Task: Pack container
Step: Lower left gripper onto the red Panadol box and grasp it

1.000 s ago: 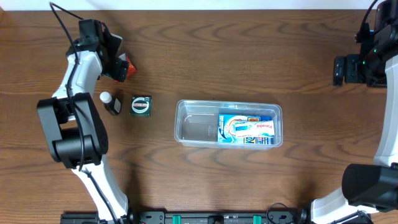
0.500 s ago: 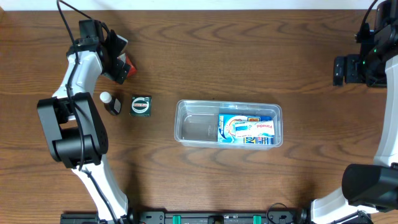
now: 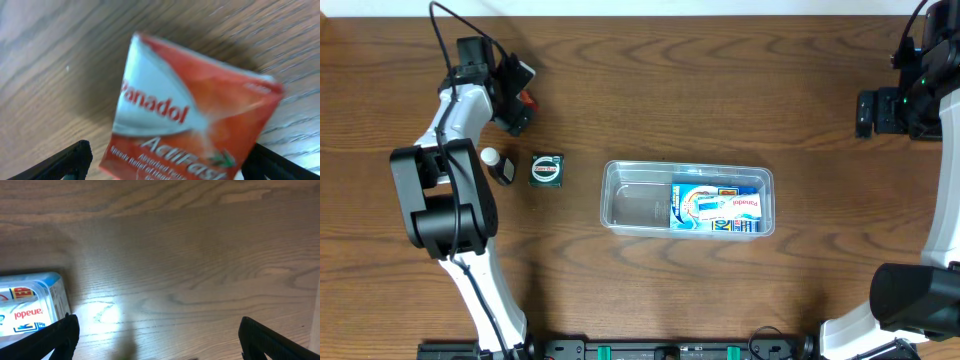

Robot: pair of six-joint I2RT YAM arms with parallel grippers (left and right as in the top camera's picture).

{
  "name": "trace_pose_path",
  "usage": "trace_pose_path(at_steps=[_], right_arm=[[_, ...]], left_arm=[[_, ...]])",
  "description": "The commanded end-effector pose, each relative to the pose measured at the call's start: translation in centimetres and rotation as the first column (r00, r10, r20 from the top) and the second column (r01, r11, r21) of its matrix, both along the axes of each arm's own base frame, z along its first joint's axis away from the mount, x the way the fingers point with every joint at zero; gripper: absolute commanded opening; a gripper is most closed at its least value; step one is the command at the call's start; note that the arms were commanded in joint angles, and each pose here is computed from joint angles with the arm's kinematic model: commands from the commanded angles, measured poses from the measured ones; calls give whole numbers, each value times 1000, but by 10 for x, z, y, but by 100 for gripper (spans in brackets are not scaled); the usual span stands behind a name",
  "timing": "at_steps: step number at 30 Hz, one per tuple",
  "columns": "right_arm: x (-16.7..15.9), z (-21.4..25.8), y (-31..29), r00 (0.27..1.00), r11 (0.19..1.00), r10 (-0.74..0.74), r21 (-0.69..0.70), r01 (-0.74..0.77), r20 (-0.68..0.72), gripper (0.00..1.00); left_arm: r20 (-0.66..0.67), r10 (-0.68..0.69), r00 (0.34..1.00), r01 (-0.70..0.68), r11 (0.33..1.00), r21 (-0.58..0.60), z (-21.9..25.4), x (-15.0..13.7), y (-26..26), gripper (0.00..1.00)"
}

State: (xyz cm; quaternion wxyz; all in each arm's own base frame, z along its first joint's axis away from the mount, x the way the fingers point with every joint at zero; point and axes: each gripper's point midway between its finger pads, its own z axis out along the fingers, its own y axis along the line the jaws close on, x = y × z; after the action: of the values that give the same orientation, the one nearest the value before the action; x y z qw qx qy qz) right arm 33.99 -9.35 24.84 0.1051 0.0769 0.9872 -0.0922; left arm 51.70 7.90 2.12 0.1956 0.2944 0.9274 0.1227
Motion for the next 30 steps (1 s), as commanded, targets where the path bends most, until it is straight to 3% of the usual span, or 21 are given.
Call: trace_pose_path(at_steps=[1,30], right_arm=[[-2,9,-4,999,1000,-20,-15,20,26,99],[-2,9,-4,999,1000,-20,-15,20,26,99]], left_arm=[[32,-71,997,70,997,12,5,11,-15,94],[28,-76,997,76,997,12,-24,19,-17,91]])
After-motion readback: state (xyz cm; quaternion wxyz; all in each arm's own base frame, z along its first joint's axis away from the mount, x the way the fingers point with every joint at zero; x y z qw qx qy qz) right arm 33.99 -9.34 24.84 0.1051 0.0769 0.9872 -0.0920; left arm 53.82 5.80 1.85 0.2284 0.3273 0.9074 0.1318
